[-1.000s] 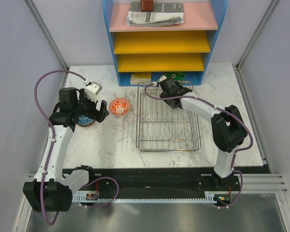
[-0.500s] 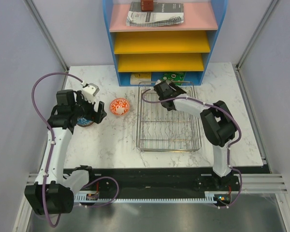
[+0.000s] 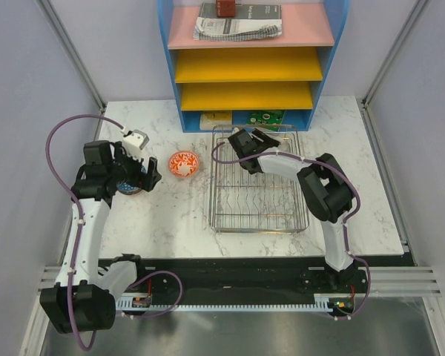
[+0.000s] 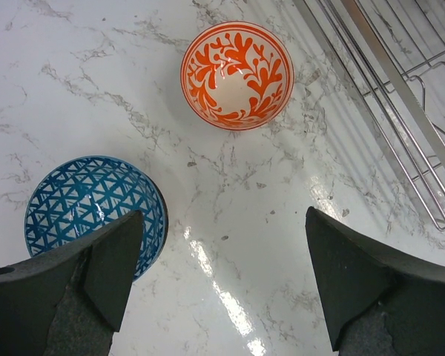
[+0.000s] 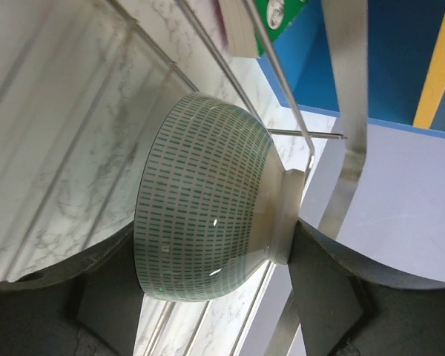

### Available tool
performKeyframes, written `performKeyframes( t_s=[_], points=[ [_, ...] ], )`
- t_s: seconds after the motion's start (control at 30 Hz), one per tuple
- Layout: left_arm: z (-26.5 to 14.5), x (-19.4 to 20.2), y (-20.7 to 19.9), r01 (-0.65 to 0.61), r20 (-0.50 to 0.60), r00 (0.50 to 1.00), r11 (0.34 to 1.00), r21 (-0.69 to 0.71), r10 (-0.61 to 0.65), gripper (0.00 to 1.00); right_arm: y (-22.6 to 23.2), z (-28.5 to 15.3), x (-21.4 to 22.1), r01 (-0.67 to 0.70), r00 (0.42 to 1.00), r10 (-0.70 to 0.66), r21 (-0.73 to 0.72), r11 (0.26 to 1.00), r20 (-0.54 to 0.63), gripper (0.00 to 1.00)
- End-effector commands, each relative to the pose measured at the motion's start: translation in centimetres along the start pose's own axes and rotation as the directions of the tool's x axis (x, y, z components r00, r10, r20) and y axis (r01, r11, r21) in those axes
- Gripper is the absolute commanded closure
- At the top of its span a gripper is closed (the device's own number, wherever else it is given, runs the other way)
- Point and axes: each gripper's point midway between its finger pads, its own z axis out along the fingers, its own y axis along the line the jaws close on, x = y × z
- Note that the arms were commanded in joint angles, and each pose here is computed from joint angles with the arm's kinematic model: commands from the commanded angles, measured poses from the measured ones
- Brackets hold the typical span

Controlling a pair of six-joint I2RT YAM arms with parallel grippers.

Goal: Load the bowls into the dish rack

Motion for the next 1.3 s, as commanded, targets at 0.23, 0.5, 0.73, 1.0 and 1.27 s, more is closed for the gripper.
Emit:
performKeyframes(
  t_s=[0.23,0.5,0.73,1.0,1.27],
  points=[
    [-0.6,-0.3,-0.3,0.01,0.038,0.999,1.0,0.01,-0.011,0.04,3.3,0.1,0.1,0.036,0.999,-0.036,-0.051,0.998,-0.002,0.02],
    [-0.7,-0.1,-0.3,0.013,0.035,0.999,1.0,0.007,-0.013,0.03,2.7,-0.7,0.0,0.014,1.0,-0.014,-0.066,0.998,0.007,0.02],
    [-0.7,-0.2,-0.2,0.024,0.036,0.999,1.0,0.009,-0.024,0.03,2.6,-2.7,-1.2,-0.041,0.998,0.051,-0.199,0.979,0.046,0.02],
    [-1.0,-0.2,-0.3,0.024,0.036,0.999,1.0,0.006,-0.024,0.03,3.7,-4.5,-2.8,-0.096,0.989,0.13,-0.347,0.933,0.075,0.02],
    [-1.2,0.1,-0.1,0.033,0.022,0.999,0.999,-0.011,-0.032,0.03,2.9,-4.4,-3.7,-0.142,0.98,0.18,-0.321,0.936,0.09,0.02]
  ],
)
